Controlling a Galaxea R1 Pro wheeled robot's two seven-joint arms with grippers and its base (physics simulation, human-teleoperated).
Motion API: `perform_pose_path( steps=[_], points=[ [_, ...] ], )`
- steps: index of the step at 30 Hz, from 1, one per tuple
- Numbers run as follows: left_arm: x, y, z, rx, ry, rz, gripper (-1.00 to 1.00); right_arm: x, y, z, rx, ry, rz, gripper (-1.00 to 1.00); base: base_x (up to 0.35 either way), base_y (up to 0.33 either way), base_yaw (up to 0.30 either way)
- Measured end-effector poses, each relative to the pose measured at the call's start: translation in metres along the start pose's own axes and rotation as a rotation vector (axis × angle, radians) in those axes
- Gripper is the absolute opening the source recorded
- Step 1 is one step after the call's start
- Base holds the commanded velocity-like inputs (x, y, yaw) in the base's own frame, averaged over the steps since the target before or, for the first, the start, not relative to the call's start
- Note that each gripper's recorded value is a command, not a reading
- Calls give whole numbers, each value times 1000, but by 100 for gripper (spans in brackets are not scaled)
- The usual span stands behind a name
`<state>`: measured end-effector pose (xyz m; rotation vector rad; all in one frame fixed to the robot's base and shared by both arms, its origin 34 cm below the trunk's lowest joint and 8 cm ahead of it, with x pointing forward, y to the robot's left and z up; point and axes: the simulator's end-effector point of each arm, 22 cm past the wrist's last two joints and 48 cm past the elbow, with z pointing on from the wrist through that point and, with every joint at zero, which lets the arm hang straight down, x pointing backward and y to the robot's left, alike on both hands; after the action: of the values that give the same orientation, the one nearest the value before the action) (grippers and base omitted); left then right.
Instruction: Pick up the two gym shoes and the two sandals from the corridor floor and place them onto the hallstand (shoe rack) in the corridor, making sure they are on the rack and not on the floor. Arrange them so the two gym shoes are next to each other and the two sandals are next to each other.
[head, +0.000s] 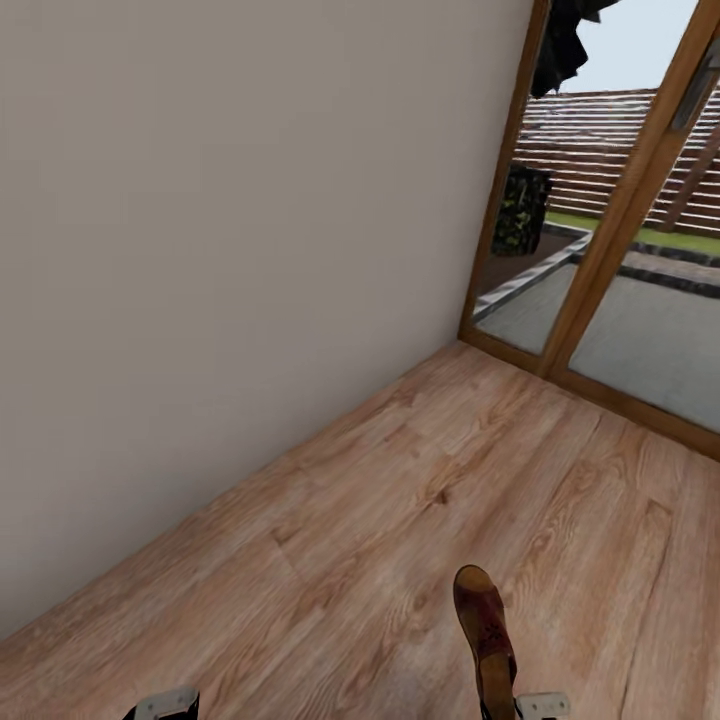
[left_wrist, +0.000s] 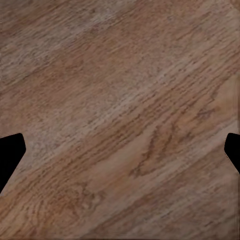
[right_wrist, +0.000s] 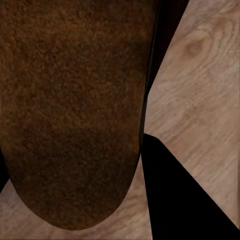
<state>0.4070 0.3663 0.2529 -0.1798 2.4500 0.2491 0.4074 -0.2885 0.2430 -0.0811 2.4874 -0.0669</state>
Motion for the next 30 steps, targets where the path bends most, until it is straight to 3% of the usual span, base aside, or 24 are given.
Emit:
perform_pose_path(
  steps=[30],
  points=[
    [0,0,0,-2,0,-2,100,0,0,0,0,1,0,-100,7,-13,278]
  ],
)
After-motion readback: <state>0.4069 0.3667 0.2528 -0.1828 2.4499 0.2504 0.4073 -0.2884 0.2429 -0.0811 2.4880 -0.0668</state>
